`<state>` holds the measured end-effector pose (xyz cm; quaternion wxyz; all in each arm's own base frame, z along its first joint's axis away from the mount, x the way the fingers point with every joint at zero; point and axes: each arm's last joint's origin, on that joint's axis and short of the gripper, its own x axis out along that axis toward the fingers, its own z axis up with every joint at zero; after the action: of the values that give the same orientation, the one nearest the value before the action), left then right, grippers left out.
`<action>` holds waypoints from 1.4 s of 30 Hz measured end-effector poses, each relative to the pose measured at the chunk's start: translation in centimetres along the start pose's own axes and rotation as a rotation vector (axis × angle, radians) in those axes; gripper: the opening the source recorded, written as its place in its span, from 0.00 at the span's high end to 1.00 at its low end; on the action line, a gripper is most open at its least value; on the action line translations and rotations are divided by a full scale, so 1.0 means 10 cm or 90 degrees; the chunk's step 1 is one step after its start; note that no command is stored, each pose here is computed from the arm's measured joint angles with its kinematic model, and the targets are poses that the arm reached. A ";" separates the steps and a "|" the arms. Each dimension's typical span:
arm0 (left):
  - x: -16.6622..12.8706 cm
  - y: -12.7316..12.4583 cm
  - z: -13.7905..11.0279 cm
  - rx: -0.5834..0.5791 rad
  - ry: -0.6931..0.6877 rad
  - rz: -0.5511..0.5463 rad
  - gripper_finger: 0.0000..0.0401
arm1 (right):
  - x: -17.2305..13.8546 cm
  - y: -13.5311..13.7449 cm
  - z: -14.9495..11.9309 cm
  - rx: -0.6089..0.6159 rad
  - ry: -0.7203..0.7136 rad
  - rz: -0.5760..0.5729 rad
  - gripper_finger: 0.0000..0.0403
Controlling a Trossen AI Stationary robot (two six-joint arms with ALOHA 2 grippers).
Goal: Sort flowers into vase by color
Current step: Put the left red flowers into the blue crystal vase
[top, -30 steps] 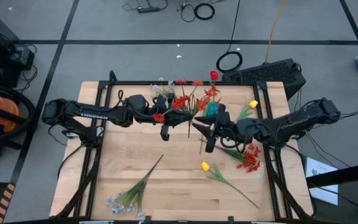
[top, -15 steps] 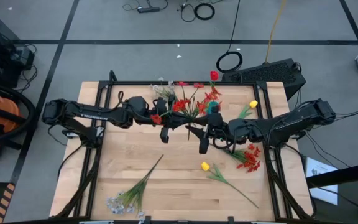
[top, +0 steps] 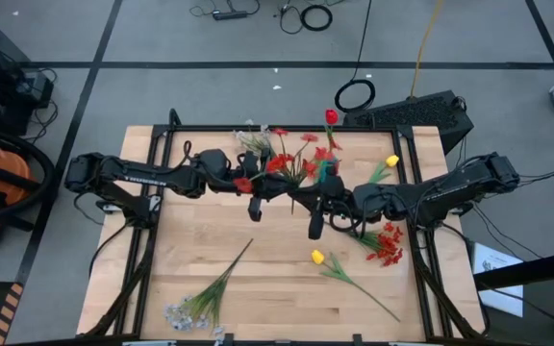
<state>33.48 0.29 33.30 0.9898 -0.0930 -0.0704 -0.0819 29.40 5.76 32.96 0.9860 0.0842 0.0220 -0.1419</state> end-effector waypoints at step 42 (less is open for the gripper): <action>-1.58 0.04 -0.02 -0.062 0.117 0.120 0.80 | -1.01 -0.73 -0.64 0.271 0.112 -0.224 1.00</action>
<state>18.14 3.01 30.64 0.9897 -0.1392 0.0340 0.0000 17.54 2.78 26.13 0.9008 0.2959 0.0914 -0.3043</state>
